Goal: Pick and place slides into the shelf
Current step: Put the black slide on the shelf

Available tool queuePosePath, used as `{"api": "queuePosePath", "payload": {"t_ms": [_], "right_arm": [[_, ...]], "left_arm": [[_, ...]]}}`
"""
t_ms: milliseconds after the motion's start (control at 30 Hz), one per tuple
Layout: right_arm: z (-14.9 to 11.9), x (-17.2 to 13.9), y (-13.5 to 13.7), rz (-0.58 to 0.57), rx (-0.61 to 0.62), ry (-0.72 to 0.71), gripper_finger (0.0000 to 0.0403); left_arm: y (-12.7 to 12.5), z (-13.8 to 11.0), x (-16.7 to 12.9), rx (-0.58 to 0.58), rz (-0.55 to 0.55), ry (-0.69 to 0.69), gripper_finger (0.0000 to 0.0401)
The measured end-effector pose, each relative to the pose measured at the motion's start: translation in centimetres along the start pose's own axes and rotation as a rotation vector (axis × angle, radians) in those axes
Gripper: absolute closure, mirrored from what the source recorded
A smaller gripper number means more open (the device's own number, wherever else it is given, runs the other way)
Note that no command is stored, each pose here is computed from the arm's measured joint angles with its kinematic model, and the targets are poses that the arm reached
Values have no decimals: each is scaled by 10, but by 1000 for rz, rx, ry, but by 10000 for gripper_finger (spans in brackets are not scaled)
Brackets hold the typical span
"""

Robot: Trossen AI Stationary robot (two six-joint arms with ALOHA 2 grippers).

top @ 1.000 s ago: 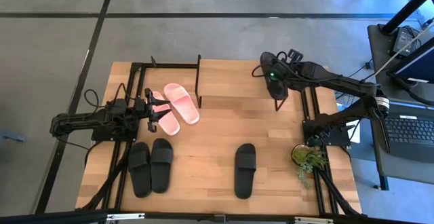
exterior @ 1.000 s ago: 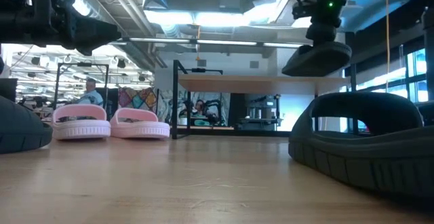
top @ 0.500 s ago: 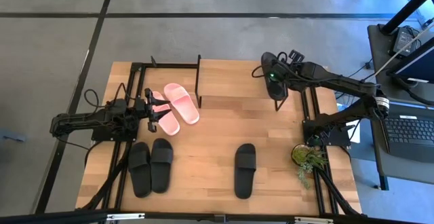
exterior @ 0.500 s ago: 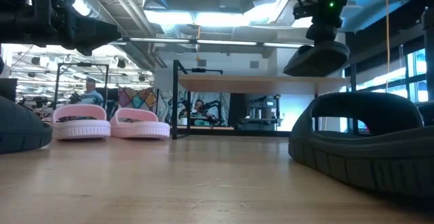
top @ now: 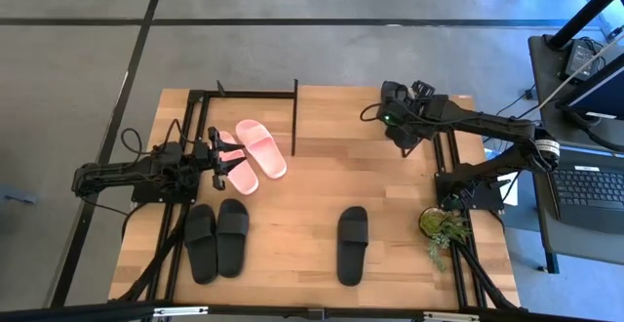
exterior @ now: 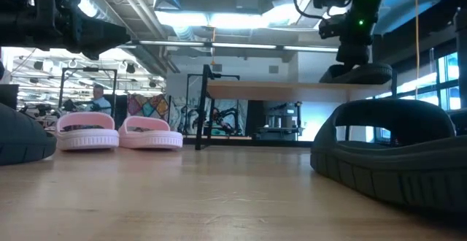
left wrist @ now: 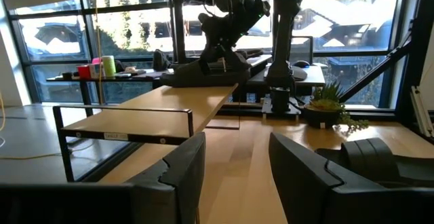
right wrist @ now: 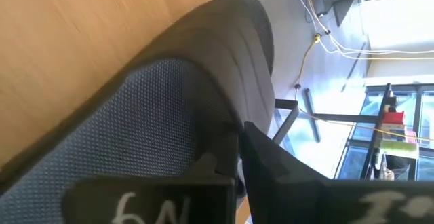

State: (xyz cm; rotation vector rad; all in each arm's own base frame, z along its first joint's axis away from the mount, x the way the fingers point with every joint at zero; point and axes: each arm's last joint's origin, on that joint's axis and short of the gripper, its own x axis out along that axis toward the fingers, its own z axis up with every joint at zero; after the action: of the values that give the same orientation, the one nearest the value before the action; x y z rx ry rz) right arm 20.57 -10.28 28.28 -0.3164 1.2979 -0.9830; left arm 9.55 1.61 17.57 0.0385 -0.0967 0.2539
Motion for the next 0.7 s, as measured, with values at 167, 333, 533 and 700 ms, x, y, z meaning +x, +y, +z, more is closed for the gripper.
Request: {"api": "queuePosePath", "payload": {"t_ms": [167, 333, 533, 700], "right_arm": [[2, 0, 0, 2, 22, -18, 376], [3, 0, 0, 7, 51, -25, 364], [3, 0, 0, 8, 71, -25, 360], [3, 0, 0, 8, 69, -25, 356]], "left_arm": [[0, 0, 0, 0, 1, 0, 245], [0, 0, 0, 0, 0, 0, 245], [0, 0, 0, 0, 1, 0, 245], [0, 0, 0, 0, 0, 0, 245]]}}
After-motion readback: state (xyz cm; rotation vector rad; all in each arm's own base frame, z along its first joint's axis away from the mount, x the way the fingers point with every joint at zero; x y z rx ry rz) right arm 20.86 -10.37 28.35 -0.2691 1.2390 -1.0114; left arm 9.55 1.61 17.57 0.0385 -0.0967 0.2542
